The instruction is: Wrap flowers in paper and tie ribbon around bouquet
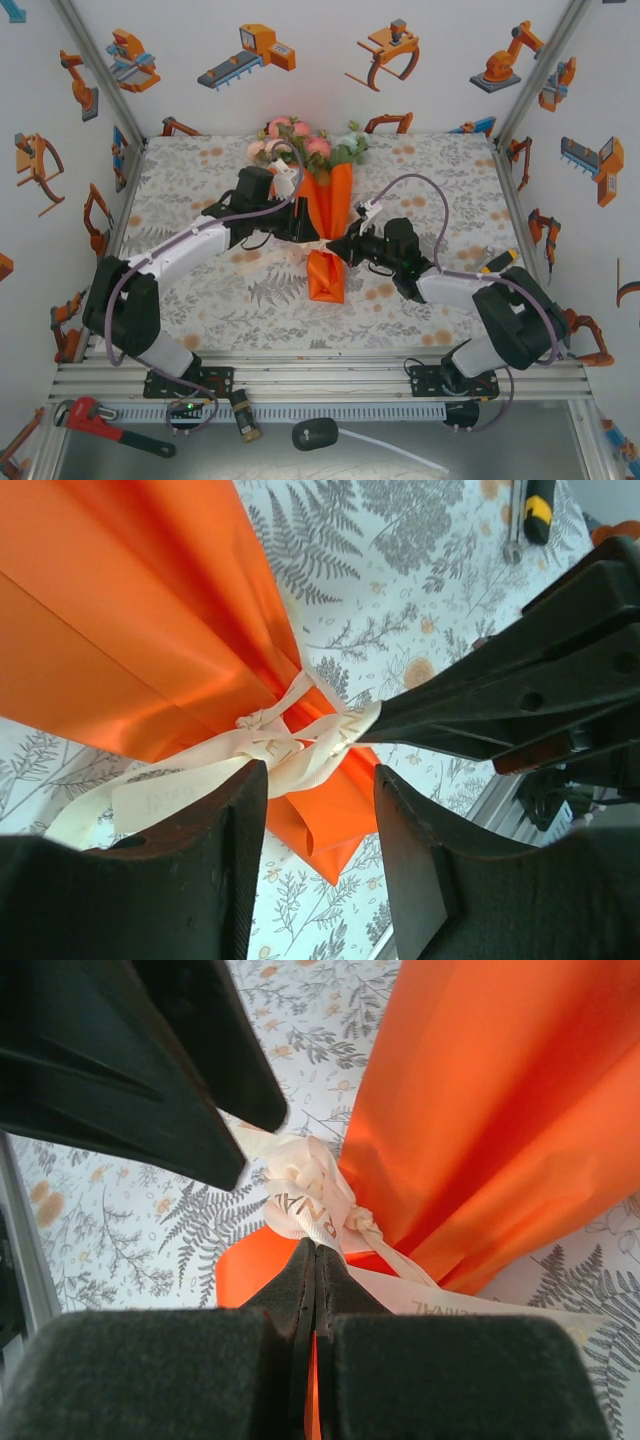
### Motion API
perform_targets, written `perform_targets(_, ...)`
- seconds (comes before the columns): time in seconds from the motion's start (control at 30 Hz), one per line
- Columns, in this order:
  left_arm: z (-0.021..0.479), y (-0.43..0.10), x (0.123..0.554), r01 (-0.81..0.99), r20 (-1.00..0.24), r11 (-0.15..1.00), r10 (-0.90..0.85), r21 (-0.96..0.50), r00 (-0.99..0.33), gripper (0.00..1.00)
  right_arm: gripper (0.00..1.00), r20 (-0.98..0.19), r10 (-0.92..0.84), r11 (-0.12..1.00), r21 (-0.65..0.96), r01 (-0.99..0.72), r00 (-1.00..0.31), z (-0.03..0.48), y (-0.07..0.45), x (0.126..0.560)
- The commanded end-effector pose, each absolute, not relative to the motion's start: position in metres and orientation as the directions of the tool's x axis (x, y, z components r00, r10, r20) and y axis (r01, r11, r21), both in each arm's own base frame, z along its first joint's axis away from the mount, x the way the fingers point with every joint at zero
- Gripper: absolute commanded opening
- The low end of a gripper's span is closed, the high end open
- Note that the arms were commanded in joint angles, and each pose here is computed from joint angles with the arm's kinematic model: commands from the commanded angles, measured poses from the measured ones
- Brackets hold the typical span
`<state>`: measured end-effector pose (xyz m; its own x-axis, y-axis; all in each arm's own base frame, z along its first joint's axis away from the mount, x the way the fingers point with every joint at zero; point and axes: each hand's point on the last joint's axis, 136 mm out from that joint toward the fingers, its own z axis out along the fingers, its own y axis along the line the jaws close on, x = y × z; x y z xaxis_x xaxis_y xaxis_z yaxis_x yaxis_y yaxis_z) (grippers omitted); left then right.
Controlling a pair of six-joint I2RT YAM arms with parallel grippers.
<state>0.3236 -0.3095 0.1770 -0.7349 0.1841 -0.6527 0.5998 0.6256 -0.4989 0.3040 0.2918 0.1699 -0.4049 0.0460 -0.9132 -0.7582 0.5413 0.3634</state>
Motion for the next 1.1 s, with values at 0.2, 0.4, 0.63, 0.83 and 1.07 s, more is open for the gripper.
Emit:
perform_targets(0.2,0.179,-0.333,0.320,0.609,-0.614,0.523,0.191,-0.597,-0.766,0.27,0.00,-0.917,0.042,0.483,0.366,-0.795,-0.396,0.179,0.305,0.307)
perform_targets(0.4,0.186,-0.329,0.318,0.612,-0.628,0.522,0.176,-0.594,-0.758,0.00,0.08,-0.909,0.023,0.498,0.371,-0.784,-0.416,0.165,0.304,0.308)
perform_targets(0.63,0.189,-0.327,0.325,0.588,-0.632,0.544,0.130,-0.599,-0.764,0.00,0.39,-0.888,-0.008,0.482,0.399,-0.780,-0.459,0.146,0.307,0.303)
perform_targets(0.83,0.185,-0.325,0.328,0.575,-0.627,0.565,0.126,-0.592,-0.769,0.00,0.39,-0.893,0.009,0.514,0.389,-0.764,-0.449,0.148,0.296,0.299)
perform_targets(1.07,0.181,-0.324,0.330,0.565,-0.618,0.574,0.124,-0.593,-0.776,0.00,0.06,-0.894,0.005,0.498,0.391,-0.774,-0.448,0.150,0.294,0.293)
